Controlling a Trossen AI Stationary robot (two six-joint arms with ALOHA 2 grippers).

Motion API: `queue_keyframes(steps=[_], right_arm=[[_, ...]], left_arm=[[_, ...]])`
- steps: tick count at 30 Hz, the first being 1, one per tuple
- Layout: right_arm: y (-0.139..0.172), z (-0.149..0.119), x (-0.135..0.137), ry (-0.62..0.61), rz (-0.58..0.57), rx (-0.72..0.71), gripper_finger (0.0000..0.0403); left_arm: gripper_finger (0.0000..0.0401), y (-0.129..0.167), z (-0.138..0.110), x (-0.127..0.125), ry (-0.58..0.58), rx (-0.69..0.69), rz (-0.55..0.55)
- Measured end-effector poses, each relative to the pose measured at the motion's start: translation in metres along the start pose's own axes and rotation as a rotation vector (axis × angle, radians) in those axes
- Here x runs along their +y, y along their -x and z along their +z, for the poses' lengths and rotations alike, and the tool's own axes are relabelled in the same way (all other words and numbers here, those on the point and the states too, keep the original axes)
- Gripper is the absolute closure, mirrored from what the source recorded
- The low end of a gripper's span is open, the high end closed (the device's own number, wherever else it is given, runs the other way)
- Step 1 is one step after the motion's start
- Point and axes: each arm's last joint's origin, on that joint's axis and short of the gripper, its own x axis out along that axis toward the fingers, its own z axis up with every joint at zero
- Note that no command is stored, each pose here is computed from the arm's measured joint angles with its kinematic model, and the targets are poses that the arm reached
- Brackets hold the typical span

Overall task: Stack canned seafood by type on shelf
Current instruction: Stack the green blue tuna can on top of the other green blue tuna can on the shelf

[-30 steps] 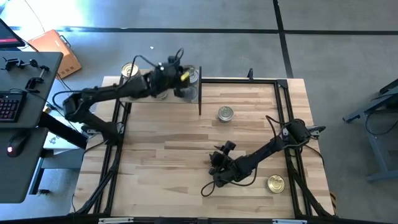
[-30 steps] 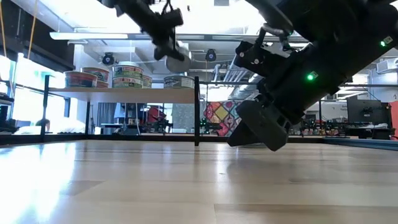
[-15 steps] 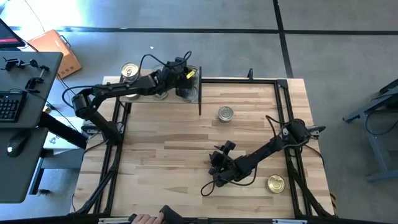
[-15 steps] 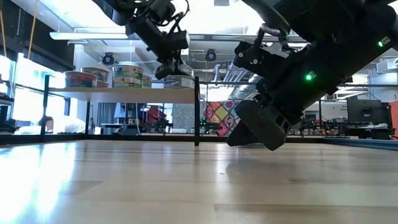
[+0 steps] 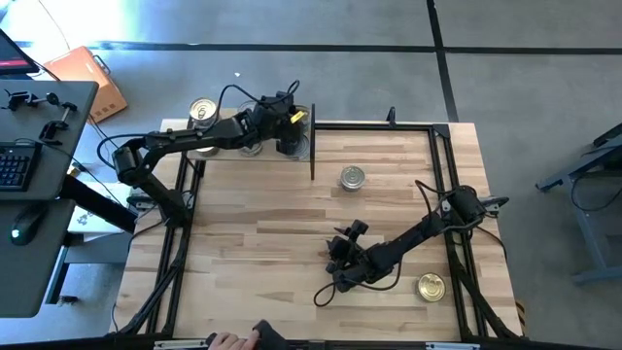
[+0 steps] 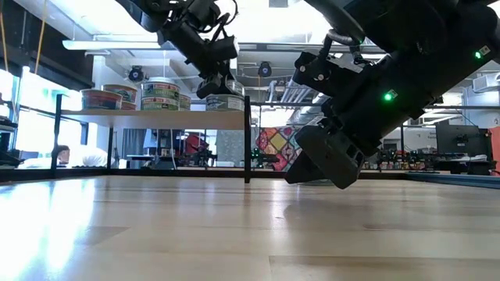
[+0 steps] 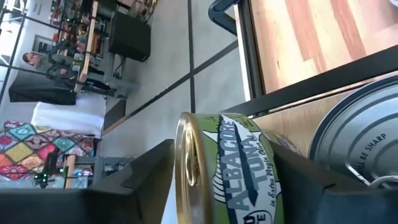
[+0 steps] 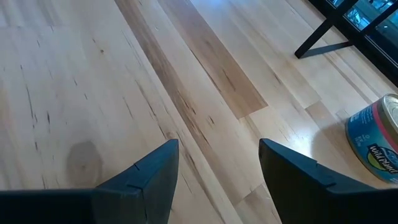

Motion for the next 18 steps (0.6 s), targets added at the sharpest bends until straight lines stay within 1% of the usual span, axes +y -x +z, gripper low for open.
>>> queue_keyframes(steps=[7,9,18], right_arm=[[0.0,0.0,0.0,-0.001,0.0,0.0,0.0188],[0.0,0.0,0.0,-0.002,0.001,0.0,0.0188],[-0.0001,0.0001,0.0004,-0.005,0.006,0.001,0.0188]], left_arm=[[0.0142,-0.0002,-0.0004,0.0005,0.005,-0.024,-0.014],[0.0137,-0.0006,-0.0009,0.0014,0.029,-0.042,-0.017],[0.0134,-0.0011,-0.002,0.0037,0.06,-0.054,-0.01]])
